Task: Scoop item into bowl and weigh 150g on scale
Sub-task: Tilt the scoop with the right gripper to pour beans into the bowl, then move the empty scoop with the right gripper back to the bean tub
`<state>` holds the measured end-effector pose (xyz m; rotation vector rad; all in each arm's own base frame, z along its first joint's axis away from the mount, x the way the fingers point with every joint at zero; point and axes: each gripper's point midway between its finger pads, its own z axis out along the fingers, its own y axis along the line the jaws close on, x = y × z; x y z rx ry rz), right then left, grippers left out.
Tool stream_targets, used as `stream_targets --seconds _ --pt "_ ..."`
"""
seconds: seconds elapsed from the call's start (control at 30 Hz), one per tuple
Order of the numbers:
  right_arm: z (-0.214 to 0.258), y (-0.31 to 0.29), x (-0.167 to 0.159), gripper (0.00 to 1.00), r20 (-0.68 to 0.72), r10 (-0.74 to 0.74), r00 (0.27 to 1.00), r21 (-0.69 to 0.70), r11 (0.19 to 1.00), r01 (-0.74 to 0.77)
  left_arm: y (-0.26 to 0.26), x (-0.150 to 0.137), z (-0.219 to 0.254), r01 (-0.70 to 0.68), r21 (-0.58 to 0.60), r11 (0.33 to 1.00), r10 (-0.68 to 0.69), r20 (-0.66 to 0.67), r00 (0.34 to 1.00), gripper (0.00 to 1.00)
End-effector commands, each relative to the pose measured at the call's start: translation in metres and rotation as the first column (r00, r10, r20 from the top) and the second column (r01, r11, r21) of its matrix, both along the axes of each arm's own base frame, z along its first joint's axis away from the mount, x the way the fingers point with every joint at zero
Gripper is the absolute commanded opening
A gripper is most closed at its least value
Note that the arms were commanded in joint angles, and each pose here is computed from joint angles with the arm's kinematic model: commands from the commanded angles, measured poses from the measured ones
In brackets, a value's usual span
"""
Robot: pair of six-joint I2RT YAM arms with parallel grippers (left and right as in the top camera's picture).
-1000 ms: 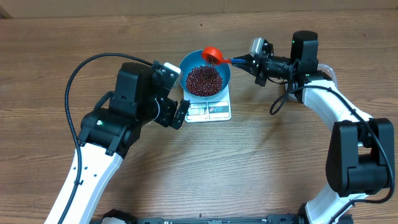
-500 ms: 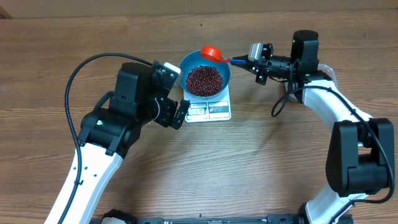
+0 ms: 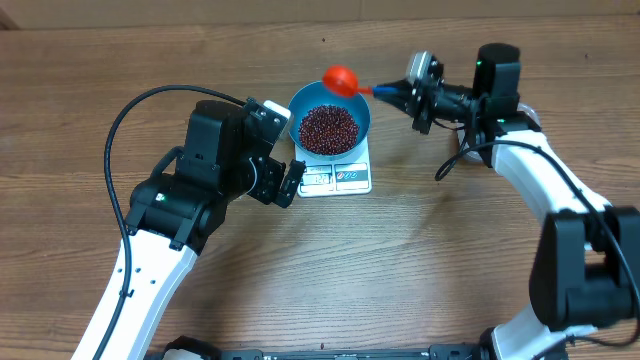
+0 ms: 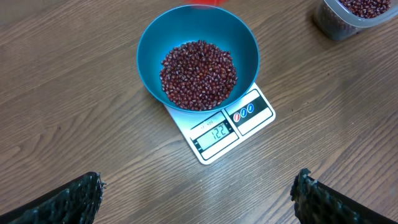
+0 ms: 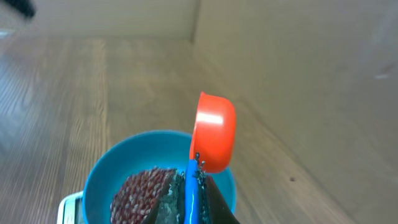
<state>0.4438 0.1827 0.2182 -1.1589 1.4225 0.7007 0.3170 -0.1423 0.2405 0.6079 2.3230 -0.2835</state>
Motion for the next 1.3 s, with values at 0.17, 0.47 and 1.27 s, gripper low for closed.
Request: stream_targets --seconds 0.17,0.47,1.27 --pt "0.074 -0.037 0.011 0.04 -0.159 -0.402 0.902 0.052 0.909 0.415 -0.003 -0.003 0.005 0.008 -0.019 1.0 -0.008 0.007 1.0 1.0" --pt "0.079 -0.073 -0.014 0.04 -0.225 -0.602 0.766 -0.07 0.794 0.604 -0.003 -0.003 0.005 0.008 -0.019 1.0 -0.008 0.007 1.0 0.99" --pt "0.025 -0.181 -0.062 0.04 -0.099 -0.951 0.291 -0.485 0.302 0.821 -0.003 -0.003 0.005 0.008 -0.019 1.0 -0.008 0.007 1.0 1.0"
